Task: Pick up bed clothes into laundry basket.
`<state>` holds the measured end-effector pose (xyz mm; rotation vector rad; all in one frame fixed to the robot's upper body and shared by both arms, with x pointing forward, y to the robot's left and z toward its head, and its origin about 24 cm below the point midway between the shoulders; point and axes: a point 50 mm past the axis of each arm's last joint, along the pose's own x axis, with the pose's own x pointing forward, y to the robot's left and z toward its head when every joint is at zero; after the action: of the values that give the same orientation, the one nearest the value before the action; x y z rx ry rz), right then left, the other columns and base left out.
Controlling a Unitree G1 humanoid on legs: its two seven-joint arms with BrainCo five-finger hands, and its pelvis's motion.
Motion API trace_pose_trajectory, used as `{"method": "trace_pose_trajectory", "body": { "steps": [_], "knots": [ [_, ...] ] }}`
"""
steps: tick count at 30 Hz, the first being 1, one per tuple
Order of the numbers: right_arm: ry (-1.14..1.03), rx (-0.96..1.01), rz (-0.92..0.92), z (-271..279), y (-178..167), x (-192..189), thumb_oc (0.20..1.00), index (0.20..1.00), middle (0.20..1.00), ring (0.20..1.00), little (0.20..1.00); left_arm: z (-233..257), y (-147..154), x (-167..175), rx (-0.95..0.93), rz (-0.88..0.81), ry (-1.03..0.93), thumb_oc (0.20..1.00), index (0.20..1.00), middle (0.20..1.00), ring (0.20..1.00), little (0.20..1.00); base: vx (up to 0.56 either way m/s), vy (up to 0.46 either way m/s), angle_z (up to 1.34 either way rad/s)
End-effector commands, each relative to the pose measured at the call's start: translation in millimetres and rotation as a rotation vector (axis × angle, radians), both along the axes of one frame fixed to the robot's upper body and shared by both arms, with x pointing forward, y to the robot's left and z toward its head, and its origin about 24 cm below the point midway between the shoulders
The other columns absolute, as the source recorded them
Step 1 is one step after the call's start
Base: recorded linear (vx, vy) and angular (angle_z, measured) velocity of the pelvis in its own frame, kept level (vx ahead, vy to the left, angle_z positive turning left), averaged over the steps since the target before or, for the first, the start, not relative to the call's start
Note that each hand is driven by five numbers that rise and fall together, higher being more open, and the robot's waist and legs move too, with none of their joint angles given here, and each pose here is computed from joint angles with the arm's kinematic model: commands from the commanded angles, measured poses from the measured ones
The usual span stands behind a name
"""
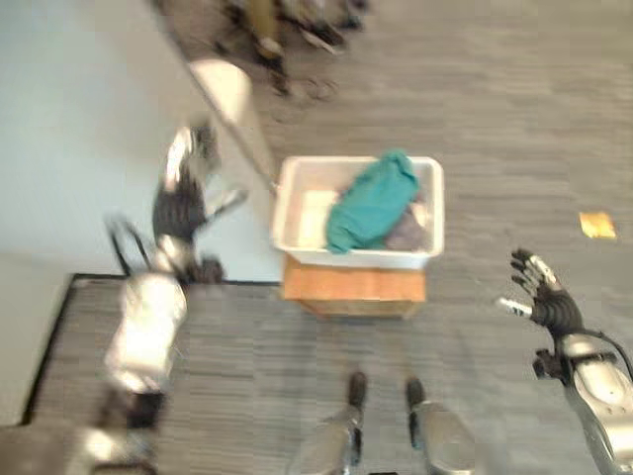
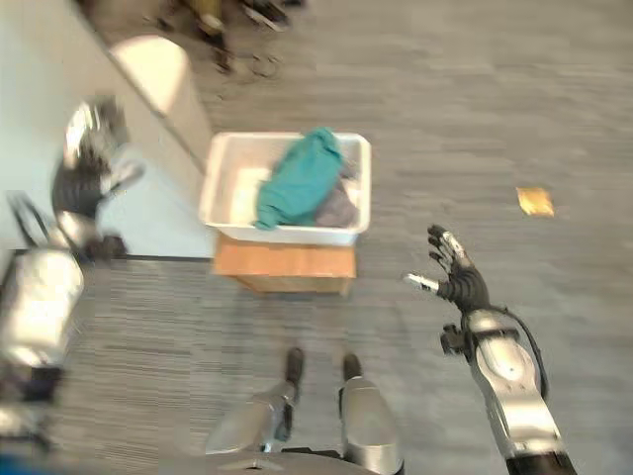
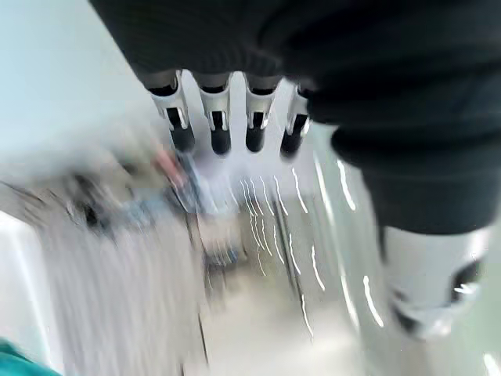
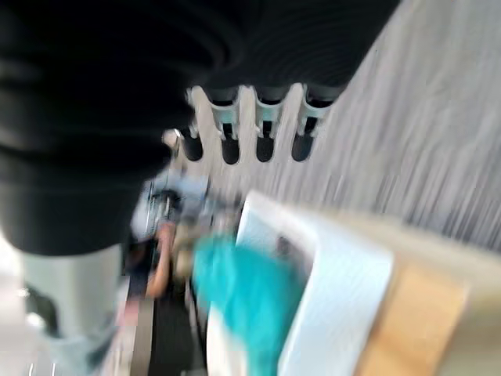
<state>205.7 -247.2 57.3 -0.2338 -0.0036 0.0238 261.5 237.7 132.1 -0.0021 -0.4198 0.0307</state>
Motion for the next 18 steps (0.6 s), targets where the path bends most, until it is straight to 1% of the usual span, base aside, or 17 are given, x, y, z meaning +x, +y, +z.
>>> {"method": "trace_pose_trajectory", "body": {
  "steps": [1,2,5,6,8,9,11,12,13,14,15,16,17,18],
  "knots": [
    [-0.081,-0.002,-0.027,9,-4,6,1.0,1.0,1.0,1.0,1.0,-5,22,-1,-0.091,0.054,-0.008,1.0,1.0,1.0,1.0,1.0,0.05,-0.33,2.42],
    [-0.072,0.017,-0.033,7,-4,4,1.0,1.0,1.0,1.0,1.0,-16,26,-15,-0.128,0.064,0.024,1.0,1.0,1.0,1.0,1.0,-0.09,-0.276,1.88],
    [-0.063,0.057,-0.028,4,-5,3,1.0,1.0,1.0,1.0,1.0,-54,30,-52,-0.263,0.118,0.131,1.0,1.0,1.0,1.0,1.0,-0.07,-0.31,3.11],
    [-0.069,0.074,-0.037,4,-6,3,1.0,1.0,1.0,1.0,1.0,-60,28,-57,-0.308,0.117,0.146,1.0,1.0,1.0,1.0,1.0,-0.12,-0.232,1.67],
    [-0.107,0.096,-0.045,10,-8,10,1.0,1.0,1.0,1.0,1.0,-71,25,-58,-0.413,0.148,0.16,1.0,1.0,1.0,1.0,1.0,-0.24,-0.12,1.9],
    [-0.117,0.1,-0.055,12,-7,11,1.0,1.0,1.0,1.0,1.0,-76,25,-57,-0.43,0.166,0.178,1.0,1.0,1.0,1.0,1.0,-0.28,-0.066,2.44],
    [-0.137,0.18,-0.068,11,0,15,1.0,1.0,1.0,1.0,1.0,-79,18,-53,-0.419,0.168,0.198,1.0,1.0,1.0,1.0,1.0,-0.24,-0.026,2.0],
    [-0.12,0.198,-0.102,5,-1,12,1.0,1.0,1.0,1.0,1.0,-83,17,-56,-0.436,0.162,0.219,1.0,1.0,1.0,1.0,1.0,-0.15,0.011,2.08],
    [-0.12,0.198,-0.102,5,-1,12,1.0,1.0,1.0,1.0,1.0,-83,17,-56,-0.436,0.162,0.219,1.0,1.0,1.0,1.0,1.0,-0.12,0.037,2.53],
    [-0.134,0.249,-0.099,5,1,11,1.0,1.0,1.0,1.0,1.0,-80,15,-52,-0.448,0.148,0.209,1.0,1.0,1.0,1.0,1.0,-0.13,0.077,2.61],
    [-0.133,0.273,-0.142,1,-2,7,1.0,1.0,1.0,1.0,1.0,-86,13,-49,-0.41,0.152,0.256,1.0,1.0,1.0,1.0,1.0,-0.12,0.075,1.69],
    [-0.132,0.273,-0.142,1,-2,7,1.0,1.0,1.0,1.0,1.0,-86,13,-50,-0.409,0.153,0.257,1.0,1.0,1.0,1.0,1.0,-0.08,0.219,2.97],
    [-0.112,0.31,-0.178,-7,-1,3,1.0,1.0,1.0,1.0,1.0,-85,5,-45,-0.403,0.14,0.258,1.0,1.0,1.0,1.0,1.0,0.0,0.215,2.76],
    [-0.101,0.343,-0.166,-10,4,4,1.0,1.0,1.0,1.0,1.0,-87,1,-44,-0.4,0.139,0.268,1.0,1.0,1.0,1.0,1.0,0.03,0.3,2.96]
  ]
}}
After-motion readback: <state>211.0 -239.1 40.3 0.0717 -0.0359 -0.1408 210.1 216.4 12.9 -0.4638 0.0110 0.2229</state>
